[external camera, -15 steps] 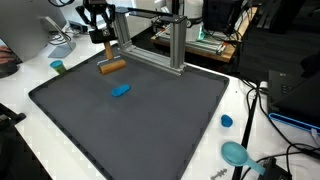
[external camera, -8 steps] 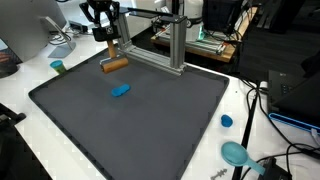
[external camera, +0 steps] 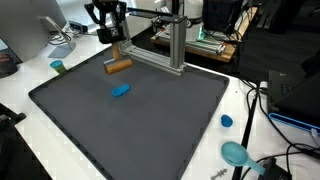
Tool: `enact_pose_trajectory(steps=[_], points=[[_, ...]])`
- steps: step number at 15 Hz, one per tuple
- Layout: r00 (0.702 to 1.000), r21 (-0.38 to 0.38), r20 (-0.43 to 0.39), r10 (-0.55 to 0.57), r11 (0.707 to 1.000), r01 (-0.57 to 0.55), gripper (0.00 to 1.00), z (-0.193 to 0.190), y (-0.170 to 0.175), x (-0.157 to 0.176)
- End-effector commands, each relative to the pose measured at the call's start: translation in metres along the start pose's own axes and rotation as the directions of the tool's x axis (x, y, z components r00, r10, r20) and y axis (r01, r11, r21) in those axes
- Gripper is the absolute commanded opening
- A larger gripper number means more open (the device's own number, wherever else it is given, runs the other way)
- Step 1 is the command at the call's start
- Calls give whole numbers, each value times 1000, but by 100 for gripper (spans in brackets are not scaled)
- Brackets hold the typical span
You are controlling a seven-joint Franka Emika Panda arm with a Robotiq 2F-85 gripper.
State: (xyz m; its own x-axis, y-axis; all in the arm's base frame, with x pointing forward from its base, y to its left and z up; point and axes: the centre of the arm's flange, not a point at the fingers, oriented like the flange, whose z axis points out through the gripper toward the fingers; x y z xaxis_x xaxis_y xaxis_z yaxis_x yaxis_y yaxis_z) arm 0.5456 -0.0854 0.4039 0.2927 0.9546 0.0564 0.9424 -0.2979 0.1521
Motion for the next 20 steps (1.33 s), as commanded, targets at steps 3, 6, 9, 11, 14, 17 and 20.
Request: enact_pose_trajectory(steps=[3,6,9,11,14,17,20], points=[[996,92,-78,32,995,-25,22,18,3,16],[990,118,-117,83,991,-69,22,27,11,23],[991,98,-98,91,992,-81,47,34,4,22],[989,73,-100,109,992,-102,47,32,12,21],[989,74,-85,122,991,-115,22,34,20,22],[989,79,-88,122,990,-115,22,41,30,23],[988,73,-79,130,990,-124,22,46,40,25]])
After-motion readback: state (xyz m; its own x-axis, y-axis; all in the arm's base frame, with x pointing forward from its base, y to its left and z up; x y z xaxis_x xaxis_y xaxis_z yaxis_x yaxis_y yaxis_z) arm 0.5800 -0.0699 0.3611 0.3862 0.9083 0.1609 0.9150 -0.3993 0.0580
